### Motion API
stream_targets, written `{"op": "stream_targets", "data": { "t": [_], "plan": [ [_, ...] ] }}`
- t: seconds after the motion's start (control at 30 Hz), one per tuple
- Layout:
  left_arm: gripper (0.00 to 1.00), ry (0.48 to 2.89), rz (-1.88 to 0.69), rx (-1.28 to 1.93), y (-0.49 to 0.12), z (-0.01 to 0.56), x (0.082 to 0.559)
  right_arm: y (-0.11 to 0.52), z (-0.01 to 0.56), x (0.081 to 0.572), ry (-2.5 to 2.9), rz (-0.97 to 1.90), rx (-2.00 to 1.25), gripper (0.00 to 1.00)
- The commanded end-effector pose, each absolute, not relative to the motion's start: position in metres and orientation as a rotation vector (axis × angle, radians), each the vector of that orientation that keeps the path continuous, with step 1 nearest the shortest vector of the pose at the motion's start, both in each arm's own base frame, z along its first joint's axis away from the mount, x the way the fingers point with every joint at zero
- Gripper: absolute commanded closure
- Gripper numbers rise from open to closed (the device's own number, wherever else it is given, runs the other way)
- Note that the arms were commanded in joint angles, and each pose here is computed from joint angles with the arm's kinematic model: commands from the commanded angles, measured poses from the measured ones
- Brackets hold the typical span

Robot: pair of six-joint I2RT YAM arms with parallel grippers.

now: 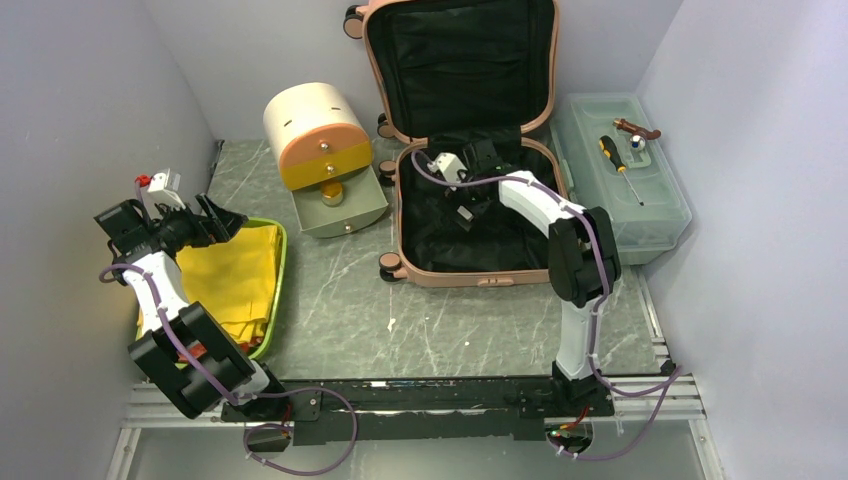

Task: Open, take out, and arrange the luggage
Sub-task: Adjust the makeup in the opened luggage.

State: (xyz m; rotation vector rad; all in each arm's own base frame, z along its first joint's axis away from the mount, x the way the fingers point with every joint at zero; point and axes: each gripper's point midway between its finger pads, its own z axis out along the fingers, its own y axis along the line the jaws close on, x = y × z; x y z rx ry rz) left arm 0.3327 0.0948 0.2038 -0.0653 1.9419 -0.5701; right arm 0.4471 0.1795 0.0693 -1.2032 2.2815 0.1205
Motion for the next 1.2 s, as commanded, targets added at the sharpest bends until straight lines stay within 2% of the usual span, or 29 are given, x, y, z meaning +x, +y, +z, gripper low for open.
{"op": "stream_targets", "data": {
  "t": [0.0,0.3,0.5,0.7,1.17],
  "plan": [
    [0.01,1.924,-0.569,-0.042,0.094,0.209,0.334,0.182,0.118,0.473,2.138,0.068,-1.159,0.0],
    [0.01,1.923,-0.568,-0.041,0.094,0.21,0.333,0.165,0.124,0.492,2.302,0.604,-0.845,0.03],
    [0.01,1.923,-0.57,-0.042,0.094,0.21,0.333,0.155,0.113,0.499,2.362,0.796,-0.636,0.05],
    [0.01,1.925,-0.575,-0.044,0.094,0.209,0.334,0.164,0.091,0.484,2.413,1.012,-0.548,0.08],
    [0.01,1.924,-0.578,-0.046,0.094,0.209,0.334,0.168,0.041,0.48,2.555,1.093,-0.397,0.12]
  ]
}}
